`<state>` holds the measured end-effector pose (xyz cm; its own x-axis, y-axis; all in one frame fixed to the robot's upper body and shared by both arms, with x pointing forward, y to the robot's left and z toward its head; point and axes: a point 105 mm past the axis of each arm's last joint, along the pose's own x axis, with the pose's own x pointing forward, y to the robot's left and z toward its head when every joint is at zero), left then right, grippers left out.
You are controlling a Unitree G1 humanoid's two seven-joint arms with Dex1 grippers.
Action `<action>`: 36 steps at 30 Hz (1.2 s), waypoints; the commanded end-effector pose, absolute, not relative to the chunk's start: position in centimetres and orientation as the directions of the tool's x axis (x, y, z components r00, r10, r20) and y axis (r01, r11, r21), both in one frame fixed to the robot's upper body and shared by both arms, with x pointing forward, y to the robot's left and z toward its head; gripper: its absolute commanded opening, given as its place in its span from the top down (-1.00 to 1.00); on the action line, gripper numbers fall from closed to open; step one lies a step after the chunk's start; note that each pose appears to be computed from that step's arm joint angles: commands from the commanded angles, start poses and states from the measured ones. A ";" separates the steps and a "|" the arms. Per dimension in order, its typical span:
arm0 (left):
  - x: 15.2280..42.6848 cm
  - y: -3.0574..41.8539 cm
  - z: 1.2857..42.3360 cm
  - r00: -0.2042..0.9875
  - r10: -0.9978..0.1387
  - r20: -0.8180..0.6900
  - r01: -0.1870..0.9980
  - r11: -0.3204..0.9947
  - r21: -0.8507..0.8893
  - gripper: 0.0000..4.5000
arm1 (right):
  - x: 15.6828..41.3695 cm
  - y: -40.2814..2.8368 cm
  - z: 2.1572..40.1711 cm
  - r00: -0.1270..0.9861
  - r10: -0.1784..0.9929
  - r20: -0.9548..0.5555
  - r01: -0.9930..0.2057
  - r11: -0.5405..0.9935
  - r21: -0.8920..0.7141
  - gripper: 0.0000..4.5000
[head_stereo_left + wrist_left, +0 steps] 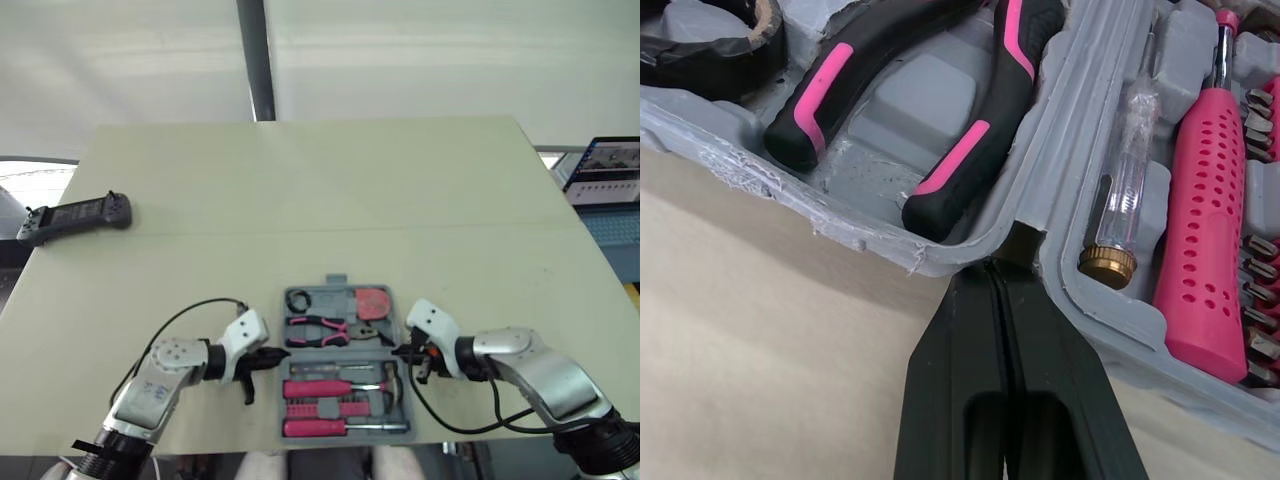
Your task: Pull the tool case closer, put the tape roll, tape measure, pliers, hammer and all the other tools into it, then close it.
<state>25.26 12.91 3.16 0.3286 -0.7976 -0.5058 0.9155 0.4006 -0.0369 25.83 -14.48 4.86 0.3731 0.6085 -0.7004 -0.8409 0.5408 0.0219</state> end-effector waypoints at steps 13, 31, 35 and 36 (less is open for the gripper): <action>23.9 11.9 3.5 0.289 -0.827 -0.481 0.932 0.358 -0.054 0.99 | 24.6 -12.7 4.5 0.297 0.664 -0.687 -0.875 0.477 0.084 0.98; 25.4 16.8 5.2 0.446 -0.740 -0.503 0.871 0.489 0.054 0.99 | 25.0 -16.6 5.3 0.376 0.598 -0.707 -0.821 0.569 0.045 0.98; 24.2 17.8 7.9 0.457 -0.785 -0.418 0.877 0.476 0.065 0.99 | 25.3 -17.9 6.8 0.427 0.611 -0.666 -0.801 0.597 0.035 0.98; 23.9 17.8 8.4 0.448 -0.799 -0.401 0.884 0.462 0.066 0.99 | 25.3 -18.1 7.0 0.432 0.614 -0.661 -0.798 0.602 0.037 0.98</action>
<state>24.34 18.27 6.28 0.4615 -0.7558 -0.4645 0.8610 0.5077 0.0292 25.20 -18.11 5.66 0.4195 0.5852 -0.6940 -0.7847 0.6182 0.0469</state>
